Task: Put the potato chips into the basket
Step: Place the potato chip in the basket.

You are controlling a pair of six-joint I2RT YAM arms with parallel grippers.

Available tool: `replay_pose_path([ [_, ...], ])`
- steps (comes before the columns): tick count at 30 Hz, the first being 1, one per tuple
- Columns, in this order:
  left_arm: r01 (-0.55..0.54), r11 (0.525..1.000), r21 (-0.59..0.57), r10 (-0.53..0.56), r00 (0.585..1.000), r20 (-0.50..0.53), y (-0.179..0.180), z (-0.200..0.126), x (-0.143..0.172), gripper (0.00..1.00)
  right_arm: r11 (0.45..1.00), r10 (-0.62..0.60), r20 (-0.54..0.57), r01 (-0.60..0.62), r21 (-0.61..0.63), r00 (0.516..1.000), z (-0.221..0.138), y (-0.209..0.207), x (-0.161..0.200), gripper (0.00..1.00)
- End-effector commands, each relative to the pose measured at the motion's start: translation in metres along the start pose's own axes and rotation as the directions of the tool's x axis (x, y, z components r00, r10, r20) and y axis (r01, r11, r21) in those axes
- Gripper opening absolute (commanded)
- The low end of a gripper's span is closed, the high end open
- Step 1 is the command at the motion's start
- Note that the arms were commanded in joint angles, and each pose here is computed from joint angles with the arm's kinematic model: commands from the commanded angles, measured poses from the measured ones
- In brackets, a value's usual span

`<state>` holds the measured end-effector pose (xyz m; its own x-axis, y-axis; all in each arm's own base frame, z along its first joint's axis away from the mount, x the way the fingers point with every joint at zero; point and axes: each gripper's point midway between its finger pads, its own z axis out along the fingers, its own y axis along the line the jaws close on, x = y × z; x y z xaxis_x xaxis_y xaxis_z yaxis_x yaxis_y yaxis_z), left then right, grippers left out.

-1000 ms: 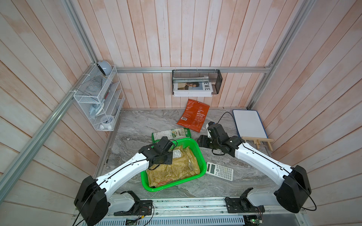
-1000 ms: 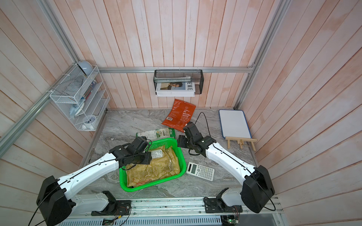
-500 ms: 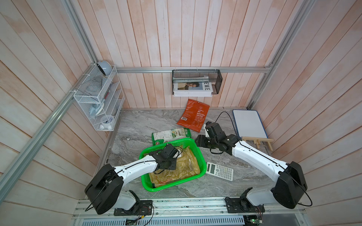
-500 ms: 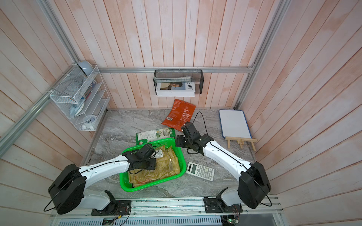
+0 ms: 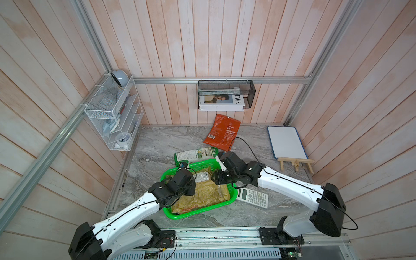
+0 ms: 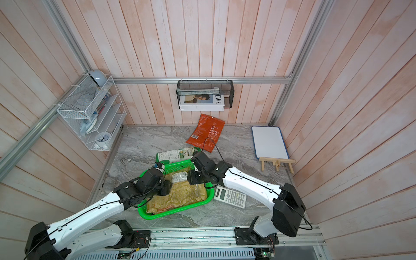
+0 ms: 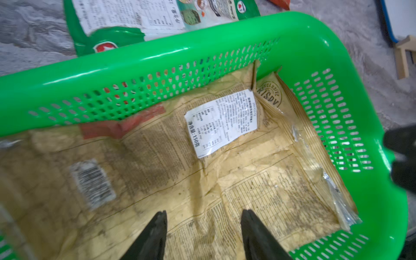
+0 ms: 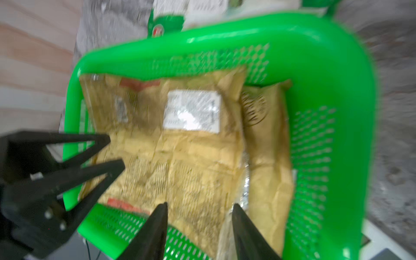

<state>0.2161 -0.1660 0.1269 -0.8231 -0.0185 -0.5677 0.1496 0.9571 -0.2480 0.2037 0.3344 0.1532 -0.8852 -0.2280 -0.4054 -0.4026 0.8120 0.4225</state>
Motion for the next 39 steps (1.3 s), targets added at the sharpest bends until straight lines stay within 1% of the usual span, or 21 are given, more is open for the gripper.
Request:
replay_pose_path([
  [1,0.094,0.987,-0.13,-0.1,0.994,-0.038,0.035,0.005,0.025,0.58,0.998,-0.068,-0.134,0.068,-0.003,0.989,0.018,0.014,0.03,0.48],
  [4,0.222,0.946,-0.237,-0.246,0.966,-0.078,0.059,0.014,0.045,0.58,0.994,-0.09,-0.237,0.102,0.042,0.967,0.034,0.006,0.044,0.48],
  [6,0.281,0.916,-0.287,-0.323,0.94,-0.108,0.071,0.022,0.063,0.58,0.984,-0.102,-0.331,0.144,0.106,0.938,0.039,-0.009,0.053,0.48],
  [9,0.315,0.892,-0.325,-0.369,0.922,-0.12,0.082,0.029,0.078,0.58,0.968,-0.053,-0.45,0.156,0.195,0.891,0.049,-0.036,0.073,0.49],
  [11,0.321,0.88,-0.35,-0.382,0.916,-0.12,0.089,0.03,0.082,0.58,0.966,-0.017,-0.482,0.139,0.219,0.876,0.054,-0.047,0.081,0.49],
  [12,0.321,0.877,-0.358,-0.383,0.916,-0.118,0.092,0.03,0.082,0.58,0.968,-0.011,-0.48,0.13,0.215,0.877,0.055,-0.047,0.08,0.49],
  [15,0.333,0.878,-0.343,-0.382,0.92,-0.087,0.09,0.027,0.071,0.58,0.972,-0.043,-0.416,0.134,0.191,0.909,0.045,-0.036,0.059,0.49],
  [19,0.335,0.916,-0.22,-0.342,0.94,0.003,0.069,0.018,0.032,0.58,0.968,-0.11,-0.268,0.164,0.188,0.957,0.015,-0.022,0.006,0.5],
  [22,0.309,0.942,-0.132,-0.296,0.949,0.113,0.055,0.0,-0.006,0.58,0.965,-0.077,-0.118,0.104,0.24,0.99,-0.01,-0.034,-0.045,0.54],
  [23,0.295,0.951,-0.093,-0.279,0.948,0.154,0.048,-0.007,-0.02,0.58,0.962,-0.037,-0.05,0.05,0.267,0.998,-0.016,-0.045,-0.063,0.56],
  [24,0.275,0.96,-0.061,-0.258,0.946,0.195,0.042,-0.014,-0.033,0.58,0.957,0.018,0.029,-0.025,0.288,0.999,-0.019,-0.059,-0.081,0.58],
  [27,0.188,0.982,0.006,-0.181,0.939,0.292,0.026,-0.032,-0.065,0.58,0.957,0.096,0.196,-0.145,0.252,0.976,-0.024,-0.091,-0.127,0.64],
  [29,0.124,0.992,0.008,-0.12,0.935,0.335,0.02,-0.04,-0.079,0.58,0.954,0.118,0.27,-0.185,0.238,0.955,-0.027,-0.11,-0.155,0.66],
  [30,0.089,0.996,0.004,-0.085,0.931,0.355,0.018,-0.044,-0.086,0.58,0.949,0.112,0.298,-0.191,0.251,0.948,-0.03,-0.12,-0.169,0.68],
  [32,0.025,1.0,-0.012,-0.018,0.924,0.382,0.014,-0.046,-0.095,0.58,0.932,0.085,0.307,-0.185,0.312,0.948,-0.026,-0.142,-0.19,0.71],
  [34,-0.022,0.999,-0.032,0.033,0.91,0.414,0.013,-0.048,-0.103,0.58,0.911,0.063,0.288,-0.173,0.374,0.956,-0.018,-0.163,-0.208,0.73],
  [36,-0.06,0.996,-0.058,0.08,0.89,0.448,0.012,-0.048,-0.111,0.58,0.892,0.066,0.257,-0.172,0.418,0.964,-0.006,-0.183,-0.224,0.74],
  [37,-0.067,0.995,-0.071,0.093,0.881,0.464,0.013,-0.048,-0.114,0.6,0.889,0.066,0.249,-0.17,0.425,0.966,-0.002,-0.189,-0.231,0.74],
  [39,-0.069,0.992,-0.104,0.111,0.863,0.493,0.016,-0.045,-0.122,0.67,0.881,0.06,0.215,-0.153,0.448,0.975,0.019,-0.203,-0.243,0.74],
])
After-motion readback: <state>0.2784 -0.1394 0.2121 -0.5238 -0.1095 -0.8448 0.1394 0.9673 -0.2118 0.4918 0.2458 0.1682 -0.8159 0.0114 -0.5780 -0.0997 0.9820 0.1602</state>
